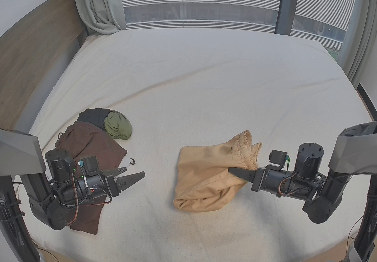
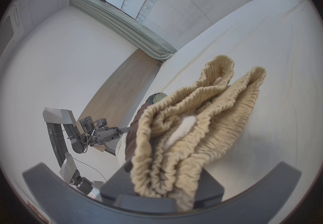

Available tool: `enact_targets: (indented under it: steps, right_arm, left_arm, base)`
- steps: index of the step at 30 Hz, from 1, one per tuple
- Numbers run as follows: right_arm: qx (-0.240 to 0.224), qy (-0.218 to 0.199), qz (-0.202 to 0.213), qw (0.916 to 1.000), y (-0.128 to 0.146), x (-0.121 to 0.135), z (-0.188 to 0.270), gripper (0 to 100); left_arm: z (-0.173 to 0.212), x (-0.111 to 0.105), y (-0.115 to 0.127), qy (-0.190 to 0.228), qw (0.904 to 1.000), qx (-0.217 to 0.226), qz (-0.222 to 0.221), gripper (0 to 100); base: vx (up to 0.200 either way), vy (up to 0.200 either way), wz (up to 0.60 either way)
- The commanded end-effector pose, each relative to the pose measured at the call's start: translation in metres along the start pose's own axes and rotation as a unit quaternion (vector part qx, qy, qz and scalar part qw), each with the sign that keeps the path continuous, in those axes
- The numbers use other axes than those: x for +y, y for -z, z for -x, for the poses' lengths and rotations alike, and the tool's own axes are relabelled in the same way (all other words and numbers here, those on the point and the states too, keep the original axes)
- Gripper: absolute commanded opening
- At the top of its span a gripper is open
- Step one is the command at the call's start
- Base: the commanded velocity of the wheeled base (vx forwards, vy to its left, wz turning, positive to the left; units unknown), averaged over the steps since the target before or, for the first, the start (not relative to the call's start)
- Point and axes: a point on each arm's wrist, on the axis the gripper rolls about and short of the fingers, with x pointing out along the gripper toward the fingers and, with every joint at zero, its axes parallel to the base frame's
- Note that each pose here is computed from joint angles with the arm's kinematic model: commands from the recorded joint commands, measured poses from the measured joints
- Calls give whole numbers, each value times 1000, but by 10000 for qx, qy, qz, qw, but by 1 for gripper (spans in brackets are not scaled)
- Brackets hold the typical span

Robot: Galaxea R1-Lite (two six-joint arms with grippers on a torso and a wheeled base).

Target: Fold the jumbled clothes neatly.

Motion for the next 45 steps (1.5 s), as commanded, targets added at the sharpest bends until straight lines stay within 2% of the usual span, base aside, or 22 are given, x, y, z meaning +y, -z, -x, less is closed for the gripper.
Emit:
enact_targets:
  steps: [1,23,39,45]
  right_arm:
    - [-187,-112,111,9997,-10,4,-3,0]
    - [-945,-401,408,9939,-67,4,-33,0]
    - [-1053,-234,387,9934,-106,-15,-66,0]
    - [-995,-196,276,9945,-99,-30,-80,0]
  left_arm:
    - [0,0,0,3,10000,6,4,100]
    - [0,0,0,7,10000,-6,11,100]
    - [0,0,0,9,10000,10,18,100]
    - [0,0,0,11,10000,4,21,100]
  base:
    - [0,0,0]
    - [0,0,0]
    - [0,0,0]
    - [0,0,0]
